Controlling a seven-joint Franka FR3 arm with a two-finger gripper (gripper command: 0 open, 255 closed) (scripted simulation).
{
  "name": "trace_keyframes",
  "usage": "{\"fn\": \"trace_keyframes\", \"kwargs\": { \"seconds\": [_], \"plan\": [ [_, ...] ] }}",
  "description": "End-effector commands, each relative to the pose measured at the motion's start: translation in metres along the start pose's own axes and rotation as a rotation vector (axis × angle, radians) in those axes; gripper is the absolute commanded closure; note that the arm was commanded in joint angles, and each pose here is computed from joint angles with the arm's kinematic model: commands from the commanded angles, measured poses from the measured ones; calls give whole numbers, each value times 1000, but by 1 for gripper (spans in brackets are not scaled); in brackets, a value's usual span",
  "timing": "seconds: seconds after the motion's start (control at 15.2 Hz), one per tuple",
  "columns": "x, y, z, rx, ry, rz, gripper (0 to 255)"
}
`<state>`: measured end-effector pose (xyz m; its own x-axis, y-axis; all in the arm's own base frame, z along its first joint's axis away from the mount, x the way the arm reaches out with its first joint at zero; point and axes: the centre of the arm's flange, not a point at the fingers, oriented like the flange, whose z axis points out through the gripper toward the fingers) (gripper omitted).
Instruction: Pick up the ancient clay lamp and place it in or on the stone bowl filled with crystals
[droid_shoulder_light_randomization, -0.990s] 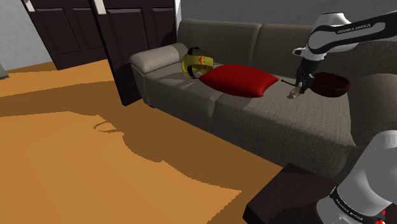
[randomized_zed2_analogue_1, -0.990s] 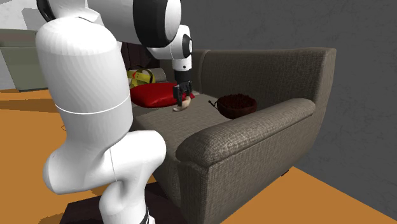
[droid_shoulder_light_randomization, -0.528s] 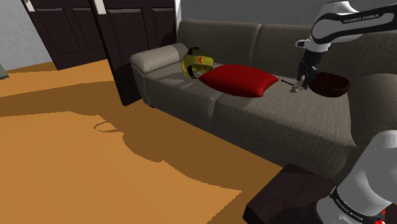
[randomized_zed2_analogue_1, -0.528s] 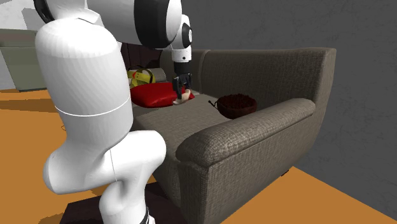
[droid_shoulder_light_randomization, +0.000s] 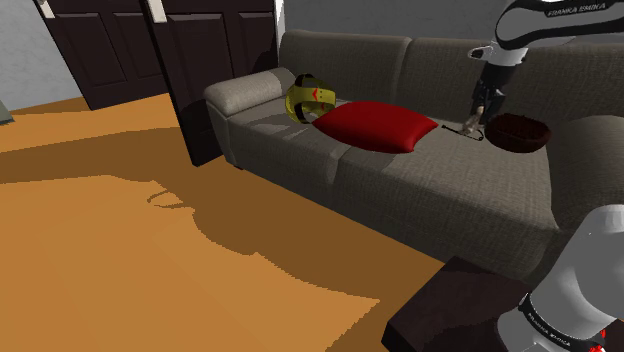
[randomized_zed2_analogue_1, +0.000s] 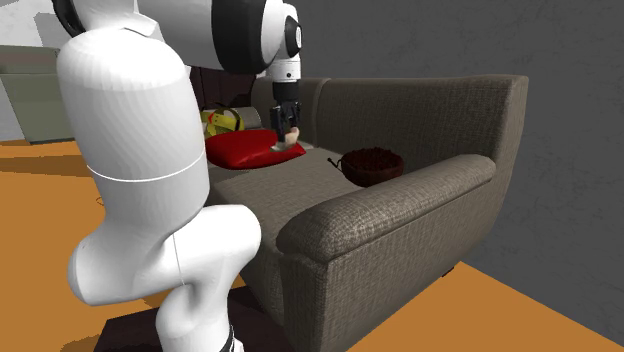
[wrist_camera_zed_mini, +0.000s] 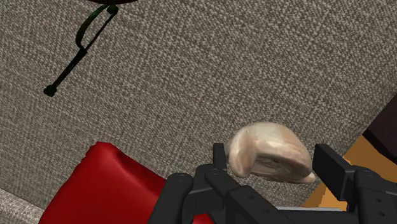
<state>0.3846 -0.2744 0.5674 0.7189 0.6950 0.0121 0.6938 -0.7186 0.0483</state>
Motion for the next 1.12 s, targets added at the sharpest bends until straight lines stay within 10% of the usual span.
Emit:
{"fn": "trace_keyframes", "kwargs": {
  "seconds": [0.0, 0.4, 1.06],
  "plan": [
    [0, 0, -12, 0, 0, 0, 255],
    [0, 1, -39, 0, 0, 0, 255],
    [-108, 76, -42, 0, 0, 0, 255]
  ]
}}
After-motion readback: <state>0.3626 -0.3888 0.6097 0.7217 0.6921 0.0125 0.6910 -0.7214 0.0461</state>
